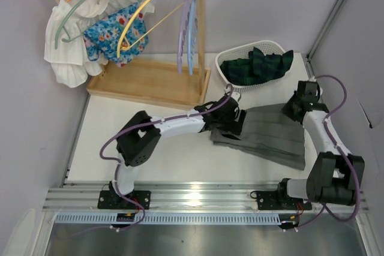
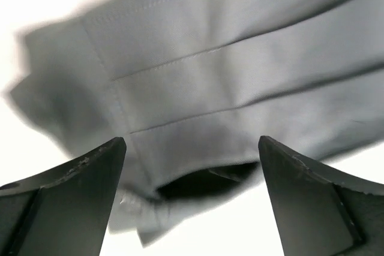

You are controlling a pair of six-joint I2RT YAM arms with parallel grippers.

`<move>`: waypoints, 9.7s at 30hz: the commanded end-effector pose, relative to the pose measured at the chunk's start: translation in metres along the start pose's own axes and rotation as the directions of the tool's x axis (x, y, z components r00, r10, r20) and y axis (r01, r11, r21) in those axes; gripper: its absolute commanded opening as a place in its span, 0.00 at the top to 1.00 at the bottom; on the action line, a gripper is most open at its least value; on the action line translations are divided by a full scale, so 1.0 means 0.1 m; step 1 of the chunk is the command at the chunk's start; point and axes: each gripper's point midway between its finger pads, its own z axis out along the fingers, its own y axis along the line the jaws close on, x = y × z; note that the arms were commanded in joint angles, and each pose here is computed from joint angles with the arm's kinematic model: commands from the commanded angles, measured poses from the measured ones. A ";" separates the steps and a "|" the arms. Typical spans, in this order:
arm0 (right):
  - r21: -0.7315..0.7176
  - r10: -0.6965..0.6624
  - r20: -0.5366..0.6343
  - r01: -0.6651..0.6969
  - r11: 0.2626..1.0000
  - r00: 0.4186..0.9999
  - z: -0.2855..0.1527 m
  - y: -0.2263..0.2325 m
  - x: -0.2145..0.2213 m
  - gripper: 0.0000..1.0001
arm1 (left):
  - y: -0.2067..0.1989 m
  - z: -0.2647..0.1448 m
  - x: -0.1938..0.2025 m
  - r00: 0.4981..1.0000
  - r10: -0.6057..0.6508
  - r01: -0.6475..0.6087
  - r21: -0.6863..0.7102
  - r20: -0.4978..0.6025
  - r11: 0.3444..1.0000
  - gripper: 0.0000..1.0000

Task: Place the skirt on the hanger
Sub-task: Move the skirt to the center of the board, then grab a hanger with the left arm, then place skirt on hanger

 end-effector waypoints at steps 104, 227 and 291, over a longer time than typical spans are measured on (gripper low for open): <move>-0.628 -0.404 0.168 0.414 0.659 0.899 -1.15 2.04 1.04 0.01 | 2.42 -4.87 -3.20 0.527 0.278 -0.126 -0.250 0.803 0.960 1.00; -0.699 -0.218 0.085 0.214 0.682 0.972 -0.68 2.06 1.91 1.00 | -0.16 -1.36 0.65 0.769 -0.164 0.243 -0.045 0.618 0.969 1.00; -0.354 -0.378 -0.077 0.329 0.875 0.923 -0.17 0.94 2.05 0.79 | -0.23 -1.05 0.85 0.811 -0.156 0.208 -0.029 0.564 0.978 1.00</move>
